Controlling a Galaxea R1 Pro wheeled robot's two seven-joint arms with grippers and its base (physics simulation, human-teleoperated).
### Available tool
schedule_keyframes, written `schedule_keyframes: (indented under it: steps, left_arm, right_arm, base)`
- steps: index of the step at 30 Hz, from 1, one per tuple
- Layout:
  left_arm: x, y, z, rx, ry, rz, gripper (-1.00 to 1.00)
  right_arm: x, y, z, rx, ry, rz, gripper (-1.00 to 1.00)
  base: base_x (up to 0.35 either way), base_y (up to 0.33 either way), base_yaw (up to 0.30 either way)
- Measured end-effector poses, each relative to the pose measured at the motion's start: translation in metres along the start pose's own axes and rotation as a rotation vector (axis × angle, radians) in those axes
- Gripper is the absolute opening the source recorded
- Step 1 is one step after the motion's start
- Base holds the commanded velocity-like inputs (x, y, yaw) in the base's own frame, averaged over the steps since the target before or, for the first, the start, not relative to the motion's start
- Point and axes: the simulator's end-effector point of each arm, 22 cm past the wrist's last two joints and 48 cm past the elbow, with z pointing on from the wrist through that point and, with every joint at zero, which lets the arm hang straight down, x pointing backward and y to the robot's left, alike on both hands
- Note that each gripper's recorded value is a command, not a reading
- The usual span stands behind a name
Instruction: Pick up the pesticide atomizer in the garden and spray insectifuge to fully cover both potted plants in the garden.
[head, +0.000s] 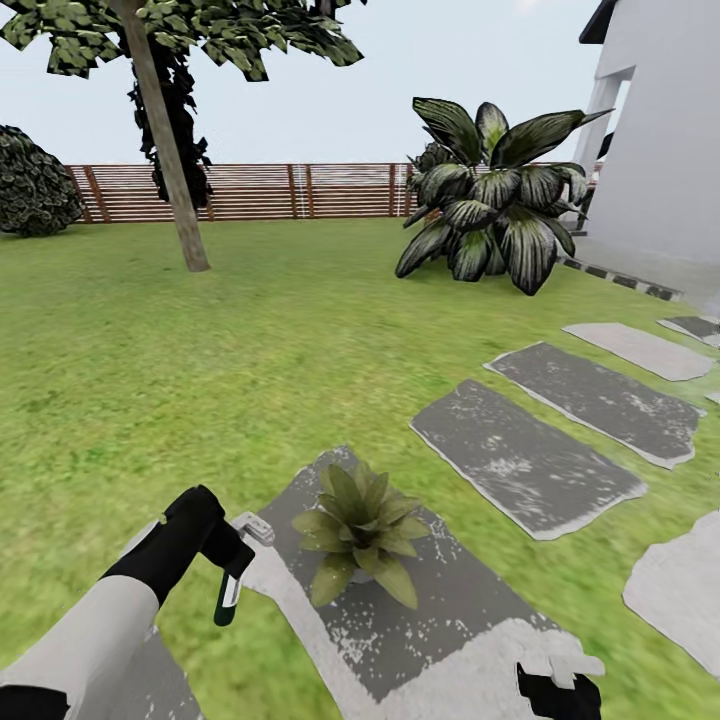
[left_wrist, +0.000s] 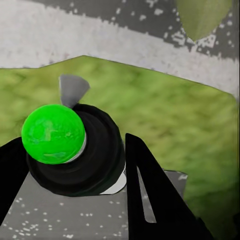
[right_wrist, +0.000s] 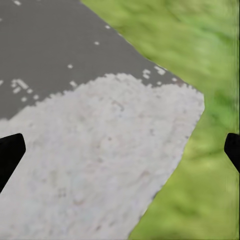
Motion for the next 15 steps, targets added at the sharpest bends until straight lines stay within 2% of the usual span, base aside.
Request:
schedule_keyframes:
  steps: [7, 10, 15]
  left_arm:
    - [-0.0001, 0.0011, -0.0006, -0.003, 0.002, -0.005, -1.0]
    - [-0.0006, 0.0017, -0.0012, -0.004, 0.002, -0.008, -1.0]
    - [0.0, 0.0008, -0.0007, -0.003, 0.003, -0.008, -1.0]
  right_arm:
    - [0.0007, 0.0002, 0.0, 0.0, 0.002, -0.001, 1.0]
    - [0.0009, 0.0003, 0.0, -0.001, 0.002, 0.0, 1.0]
    - [0.0006, 0.0003, -0.0001, -0.001, 0.001, 0.0, 1.0]
  base:
    - [-0.119, -0.264, 0.02]
    - [-0.14, -0.253, 0.219]
    - [-0.018, -0.264, 0.274]
